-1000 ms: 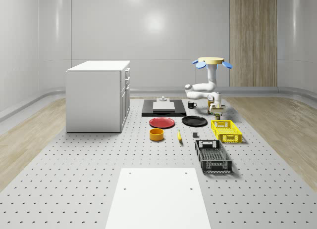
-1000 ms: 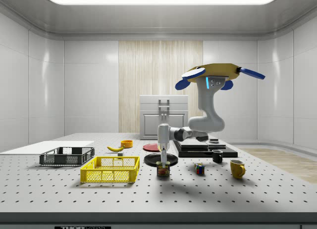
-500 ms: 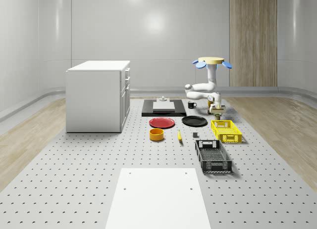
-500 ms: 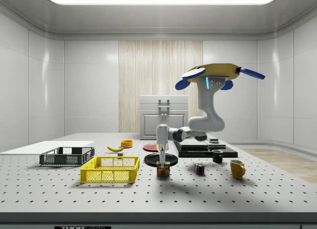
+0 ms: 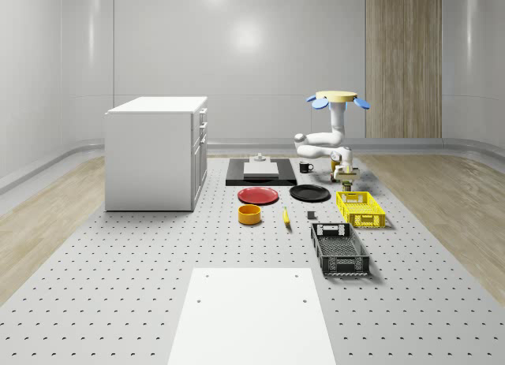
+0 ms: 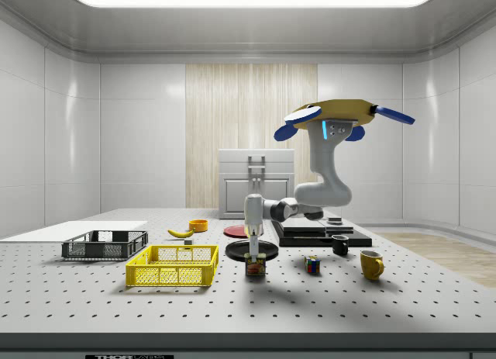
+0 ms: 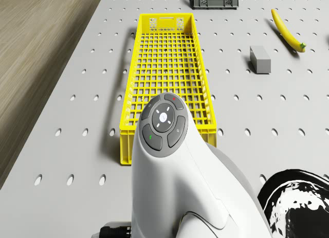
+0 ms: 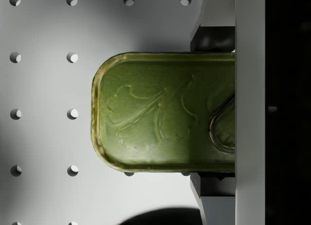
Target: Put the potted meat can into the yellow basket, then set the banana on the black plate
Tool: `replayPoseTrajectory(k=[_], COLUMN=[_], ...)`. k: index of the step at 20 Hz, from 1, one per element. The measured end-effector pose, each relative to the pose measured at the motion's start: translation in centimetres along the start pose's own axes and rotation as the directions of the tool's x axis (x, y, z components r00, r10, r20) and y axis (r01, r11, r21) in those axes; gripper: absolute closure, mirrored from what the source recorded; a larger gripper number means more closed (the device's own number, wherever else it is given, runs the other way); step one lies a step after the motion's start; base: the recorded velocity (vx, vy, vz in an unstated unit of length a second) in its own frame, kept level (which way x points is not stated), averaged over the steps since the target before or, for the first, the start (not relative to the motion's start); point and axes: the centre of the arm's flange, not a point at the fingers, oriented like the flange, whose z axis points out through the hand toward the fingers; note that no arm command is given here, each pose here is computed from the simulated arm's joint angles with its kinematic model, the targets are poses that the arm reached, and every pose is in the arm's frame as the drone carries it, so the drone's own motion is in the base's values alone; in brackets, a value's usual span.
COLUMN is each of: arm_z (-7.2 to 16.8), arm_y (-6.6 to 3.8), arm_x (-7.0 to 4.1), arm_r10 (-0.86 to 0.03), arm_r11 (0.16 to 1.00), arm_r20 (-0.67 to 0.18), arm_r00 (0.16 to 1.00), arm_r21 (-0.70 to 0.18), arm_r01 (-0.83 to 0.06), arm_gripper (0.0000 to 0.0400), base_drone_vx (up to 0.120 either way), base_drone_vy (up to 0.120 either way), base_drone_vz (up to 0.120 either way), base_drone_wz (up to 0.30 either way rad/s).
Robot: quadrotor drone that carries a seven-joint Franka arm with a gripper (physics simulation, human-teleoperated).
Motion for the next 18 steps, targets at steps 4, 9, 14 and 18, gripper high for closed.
replayPoseTrajectory(k=[4, 9, 14, 18], arm_z=[-1.3, -2.2, -2.5, -2.6], arm_y=[0.0, 0.0, 0.0, 0.0], arm_x=[0.0, 0.0, 0.0, 0.0], arm_r10=[0.000, -0.001, -0.001, -0.002], arm_r11=[1.000, 1.000, 1.000, 1.000], arm_r20=[-0.001, -0.001, -0.001, -0.001], arm_r00=[1.000, 1.000, 1.000, 1.000], arm_r21=[0.000, 0.000, 0.000, 0.000], arm_r01=[0.000, 0.001, 0.001, 0.002], arm_gripper=[0.0109, 0.0109, 0.0109, 0.0109], base_drone_vx=[0.000, 0.000, 0.000, 0.120], base_drone_vy=[0.000, 0.000, 0.000, 0.000], base_drone_vz=[0.110, 0.120, 0.120, 0.050], base_drone_wz=[0.000, 0.000, 0.000, 0.000])
